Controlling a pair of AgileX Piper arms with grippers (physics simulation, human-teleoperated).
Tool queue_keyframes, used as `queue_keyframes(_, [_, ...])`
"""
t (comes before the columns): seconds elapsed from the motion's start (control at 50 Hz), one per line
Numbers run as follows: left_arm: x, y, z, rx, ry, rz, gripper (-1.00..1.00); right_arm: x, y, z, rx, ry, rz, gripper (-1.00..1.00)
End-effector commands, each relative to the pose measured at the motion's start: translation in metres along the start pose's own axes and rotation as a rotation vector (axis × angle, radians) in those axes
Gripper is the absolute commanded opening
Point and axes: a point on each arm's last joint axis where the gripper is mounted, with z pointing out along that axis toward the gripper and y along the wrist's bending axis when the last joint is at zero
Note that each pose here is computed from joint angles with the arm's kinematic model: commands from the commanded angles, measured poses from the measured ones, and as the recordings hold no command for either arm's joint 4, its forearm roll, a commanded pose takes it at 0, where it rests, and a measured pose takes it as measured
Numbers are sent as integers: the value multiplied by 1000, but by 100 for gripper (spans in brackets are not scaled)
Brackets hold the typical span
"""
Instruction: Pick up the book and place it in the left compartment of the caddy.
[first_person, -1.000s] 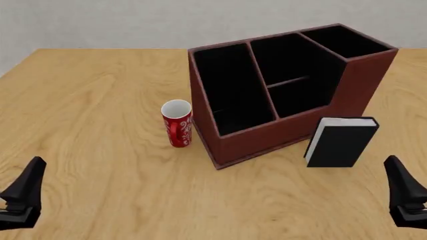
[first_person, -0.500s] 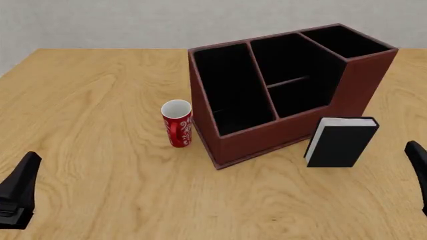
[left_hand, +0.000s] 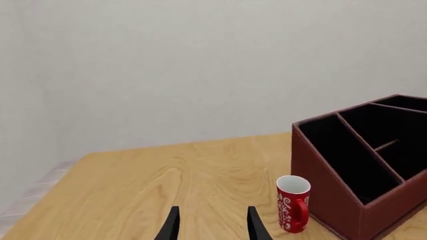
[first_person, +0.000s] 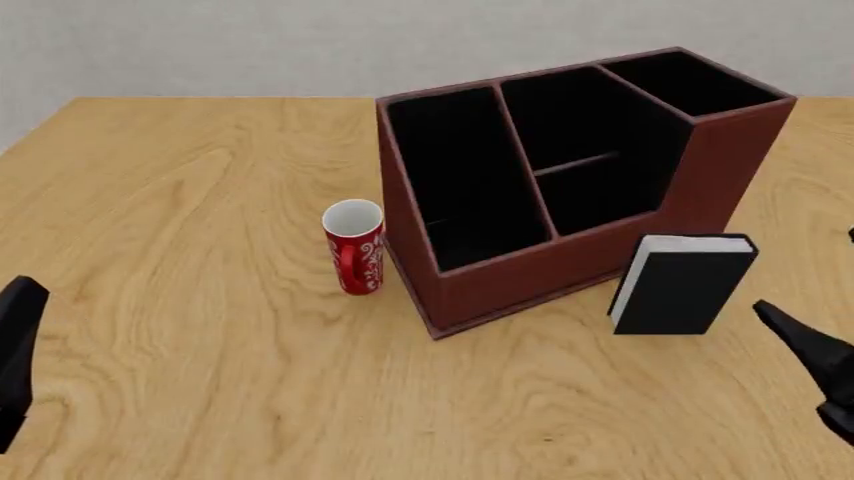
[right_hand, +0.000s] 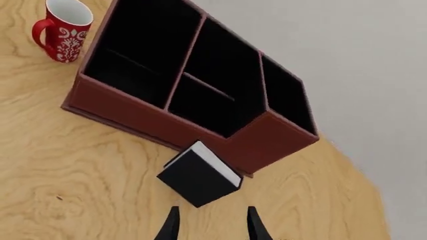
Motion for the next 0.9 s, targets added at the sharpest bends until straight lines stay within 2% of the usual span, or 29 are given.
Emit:
queue_keyframes(0.02, [-8,0,-1,8,-6,-16,100,-11,-6,15,-114,103,-160,100])
queue_keyframes(0.04, [-8,0,-1,8,-6,-16,100,-11,-6,15,-114,103,-160,100])
queue_keyframes(0.08, [-10,1,-1,4,-12,-8,100,-5,-2,18,-139,124,-224,100])
queue_keyframes(0.14, [-16,1,-2,-2,-18,-19,100,-2,-1,23,-164,155,-283,100])
queue_keyframes(0.18, [-23,2,-4,-3,-24,-34,100,-7,-4,24,-189,163,-288,100])
queue_keyframes(0.22, [-27,2,-4,-3,-35,-16,100,-9,-7,26,-189,176,-330,100])
queue_keyframes(0.32, [-31,3,-5,-6,-37,-30,100,-20,-15,26,-206,182,-341,100])
queue_keyframes(0.34, [-31,3,-5,-7,-38,-36,100,-22,-18,28,-207,196,-362,100])
queue_keyframes(0.38, [-32,3,-5,-6,-39,-35,100,-24,-20,28,-213,201,-368,100])
queue_keyframes(0.48, [-34,3,-6,-2,-47,-35,100,-20,-21,33,-241,242,-414,100])
queue_keyframes(0.62, [-39,3,-7,-3,-58,-36,100,-27,-29,42,-245,262,-427,100])
queue_keyframes(0.84, [-42,3,-8,-3,-59,-27,100,-36,-41,66,-244,278,-412,100])
queue_keyframes(0.9, [-44,3,-8,-2,-61,-24,100,-39,-42,78,-255,284,-391,100])
